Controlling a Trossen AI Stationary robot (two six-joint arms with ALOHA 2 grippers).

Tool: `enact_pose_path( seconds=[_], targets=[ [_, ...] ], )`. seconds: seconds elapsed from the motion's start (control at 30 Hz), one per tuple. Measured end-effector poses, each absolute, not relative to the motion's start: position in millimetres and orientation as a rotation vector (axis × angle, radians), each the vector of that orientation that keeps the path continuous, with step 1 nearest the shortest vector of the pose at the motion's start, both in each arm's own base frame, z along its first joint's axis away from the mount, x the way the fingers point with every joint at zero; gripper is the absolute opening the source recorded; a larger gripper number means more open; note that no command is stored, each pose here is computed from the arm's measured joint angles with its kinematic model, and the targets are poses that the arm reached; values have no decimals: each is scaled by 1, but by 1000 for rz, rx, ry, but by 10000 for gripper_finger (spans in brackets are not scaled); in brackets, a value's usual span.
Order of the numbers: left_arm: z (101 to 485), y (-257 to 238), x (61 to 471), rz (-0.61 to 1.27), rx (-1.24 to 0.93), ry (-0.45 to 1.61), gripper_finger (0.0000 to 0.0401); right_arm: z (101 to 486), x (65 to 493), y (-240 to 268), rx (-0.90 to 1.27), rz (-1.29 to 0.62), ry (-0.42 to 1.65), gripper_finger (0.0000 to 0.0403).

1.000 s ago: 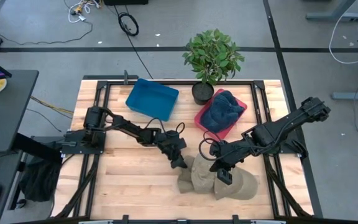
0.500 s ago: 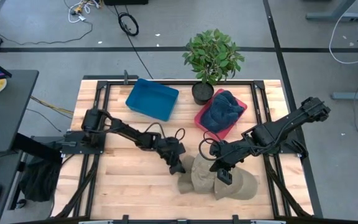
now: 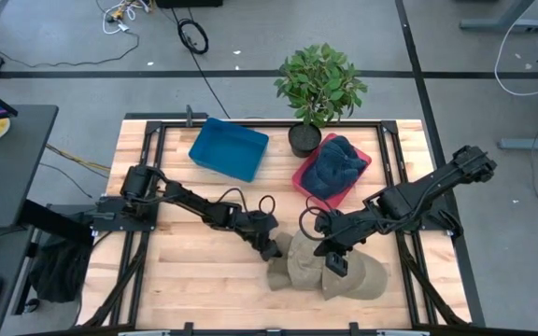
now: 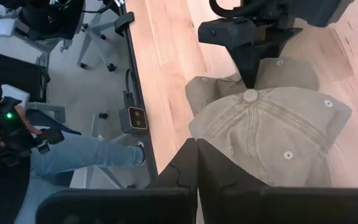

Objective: Pick & Place hat
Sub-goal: Put the left brown cap into the blue bin

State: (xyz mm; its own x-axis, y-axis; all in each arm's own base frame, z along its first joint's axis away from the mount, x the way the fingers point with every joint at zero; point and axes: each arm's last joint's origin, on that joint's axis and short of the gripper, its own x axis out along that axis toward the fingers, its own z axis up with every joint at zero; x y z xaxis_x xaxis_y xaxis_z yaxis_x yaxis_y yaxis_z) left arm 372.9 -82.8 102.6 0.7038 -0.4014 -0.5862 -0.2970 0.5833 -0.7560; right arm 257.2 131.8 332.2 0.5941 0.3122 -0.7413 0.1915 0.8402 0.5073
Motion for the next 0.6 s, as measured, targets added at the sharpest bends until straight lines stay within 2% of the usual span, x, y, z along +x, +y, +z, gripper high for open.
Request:
enact_pose_path(
  seconds=[0.2, 0.37, 0.47, 0.6],
  targets=[
    [104, -81, 374, -128, -1005, 839, 179, 332, 258, 132, 537, 91, 938, 2],
    [108, -75, 379, -177, -1036, 769, 170, 331, 258, 131, 505, 98, 932, 2],
    [110, -75, 380, -192, -1035, 737, 144, 331, 258, 131, 484, 108, 930, 2],
    [111, -77, 380, -227, -1035, 749, 86, 331, 258, 131, 462, 119, 928, 2]
  ],
)
